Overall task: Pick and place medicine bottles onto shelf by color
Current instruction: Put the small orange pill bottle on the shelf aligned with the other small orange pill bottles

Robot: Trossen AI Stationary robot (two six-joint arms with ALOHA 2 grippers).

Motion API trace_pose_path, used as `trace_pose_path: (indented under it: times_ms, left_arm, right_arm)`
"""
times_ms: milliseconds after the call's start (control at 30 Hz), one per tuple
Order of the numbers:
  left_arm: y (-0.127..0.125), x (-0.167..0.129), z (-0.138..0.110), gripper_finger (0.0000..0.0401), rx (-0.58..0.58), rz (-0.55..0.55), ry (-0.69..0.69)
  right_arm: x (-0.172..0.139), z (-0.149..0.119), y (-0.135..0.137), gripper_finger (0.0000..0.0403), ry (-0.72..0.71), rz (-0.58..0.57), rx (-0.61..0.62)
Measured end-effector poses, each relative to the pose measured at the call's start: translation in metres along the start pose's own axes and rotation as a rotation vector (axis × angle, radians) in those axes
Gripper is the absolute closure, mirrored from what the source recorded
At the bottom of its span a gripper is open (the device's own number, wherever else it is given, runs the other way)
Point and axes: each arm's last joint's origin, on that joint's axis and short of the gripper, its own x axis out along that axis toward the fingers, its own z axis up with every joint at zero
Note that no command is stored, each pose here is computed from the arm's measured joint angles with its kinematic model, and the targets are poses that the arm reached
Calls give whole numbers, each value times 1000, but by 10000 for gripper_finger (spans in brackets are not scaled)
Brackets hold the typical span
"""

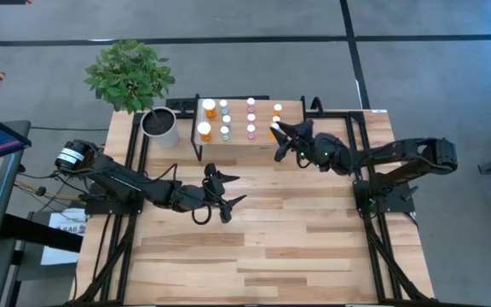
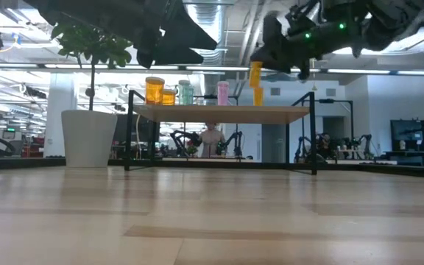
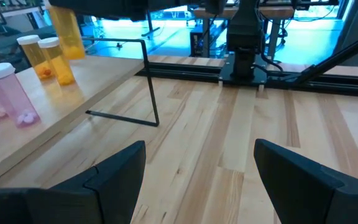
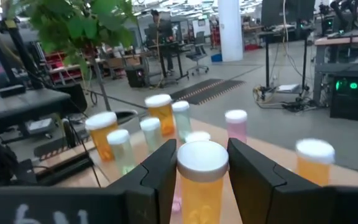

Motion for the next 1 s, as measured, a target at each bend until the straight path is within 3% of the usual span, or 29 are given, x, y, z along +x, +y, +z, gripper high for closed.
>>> trace_pose_path:
  times_ms: [167, 400, 1000]
  left_arm:
    - [0, 0, 0, 111, 2, 0, 3]
    - [0, 0, -1, 111, 3, 1, 5]
    - [0, 0, -1, 111, 1, 1, 5]
  right_arm:
    - [6, 9, 5, 250, 33, 0, -29]
    - [6, -2, 3, 254, 152, -25, -91]
    - [8, -9, -6, 254, 222, -83, -126]
